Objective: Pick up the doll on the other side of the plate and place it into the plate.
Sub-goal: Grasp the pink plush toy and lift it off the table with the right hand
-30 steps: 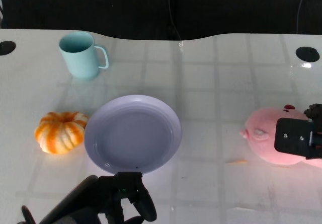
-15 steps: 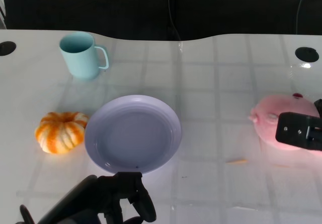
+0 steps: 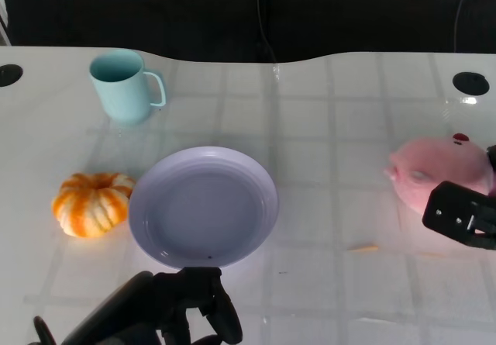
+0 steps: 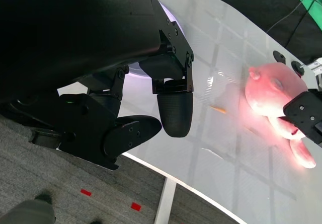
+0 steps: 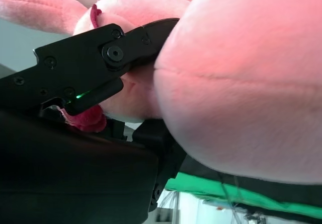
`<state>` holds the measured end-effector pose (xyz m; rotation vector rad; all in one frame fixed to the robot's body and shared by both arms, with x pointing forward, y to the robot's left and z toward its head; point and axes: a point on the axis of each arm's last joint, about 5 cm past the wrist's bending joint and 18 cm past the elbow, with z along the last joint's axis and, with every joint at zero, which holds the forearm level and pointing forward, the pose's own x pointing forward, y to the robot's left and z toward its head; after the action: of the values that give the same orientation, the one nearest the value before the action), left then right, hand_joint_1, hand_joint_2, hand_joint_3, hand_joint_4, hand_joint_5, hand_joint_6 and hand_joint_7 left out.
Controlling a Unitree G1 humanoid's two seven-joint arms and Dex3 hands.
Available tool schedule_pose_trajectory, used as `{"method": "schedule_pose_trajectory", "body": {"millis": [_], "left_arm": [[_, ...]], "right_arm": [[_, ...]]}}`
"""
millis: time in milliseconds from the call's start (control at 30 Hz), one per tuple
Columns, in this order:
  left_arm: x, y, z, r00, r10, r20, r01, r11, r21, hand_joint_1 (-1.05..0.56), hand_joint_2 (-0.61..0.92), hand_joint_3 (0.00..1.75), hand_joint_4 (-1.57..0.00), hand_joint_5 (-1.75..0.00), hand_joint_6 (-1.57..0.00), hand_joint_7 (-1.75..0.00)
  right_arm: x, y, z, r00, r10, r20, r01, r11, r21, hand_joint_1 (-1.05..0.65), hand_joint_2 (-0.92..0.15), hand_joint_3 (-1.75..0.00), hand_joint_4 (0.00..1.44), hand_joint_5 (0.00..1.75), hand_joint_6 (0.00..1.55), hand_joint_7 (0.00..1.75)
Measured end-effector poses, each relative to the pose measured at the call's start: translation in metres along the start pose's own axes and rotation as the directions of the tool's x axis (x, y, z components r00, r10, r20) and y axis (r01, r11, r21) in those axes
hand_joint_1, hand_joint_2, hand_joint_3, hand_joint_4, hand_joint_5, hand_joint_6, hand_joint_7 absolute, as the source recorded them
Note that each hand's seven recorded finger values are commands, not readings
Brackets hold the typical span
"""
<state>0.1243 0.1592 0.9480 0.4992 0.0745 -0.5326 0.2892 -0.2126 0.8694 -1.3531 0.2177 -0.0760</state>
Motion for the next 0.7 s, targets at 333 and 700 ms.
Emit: {"method": "schedule_pose_trajectory", "body": {"millis": [333,700], "left_arm": [[0.002,0.001,0.002,1.0,0.001,0.015,-0.002,1.0,0.012,-0.16,0.68,0.83,-0.64,-1.73,-0.63,-1.28],[0.003,0.001,0.001,1.0,-0.002,0.016,0.002,1.0,0.013,-0.16,0.69,0.82,-0.65,-1.75,-0.63,-1.28]], "right_arm": [[-0.001,-0.017,0.019,0.983,-0.16,0.096,0.139,0.972,0.192,-0.26,-0.44,-1.1,0.9,1.74,0.84,1.53],[-0.006,-0.049,0.048,0.938,-0.268,0.219,0.183,0.921,0.343,-0.22,-0.3,-1.41,0.95,1.75,0.82,1.75]]}}
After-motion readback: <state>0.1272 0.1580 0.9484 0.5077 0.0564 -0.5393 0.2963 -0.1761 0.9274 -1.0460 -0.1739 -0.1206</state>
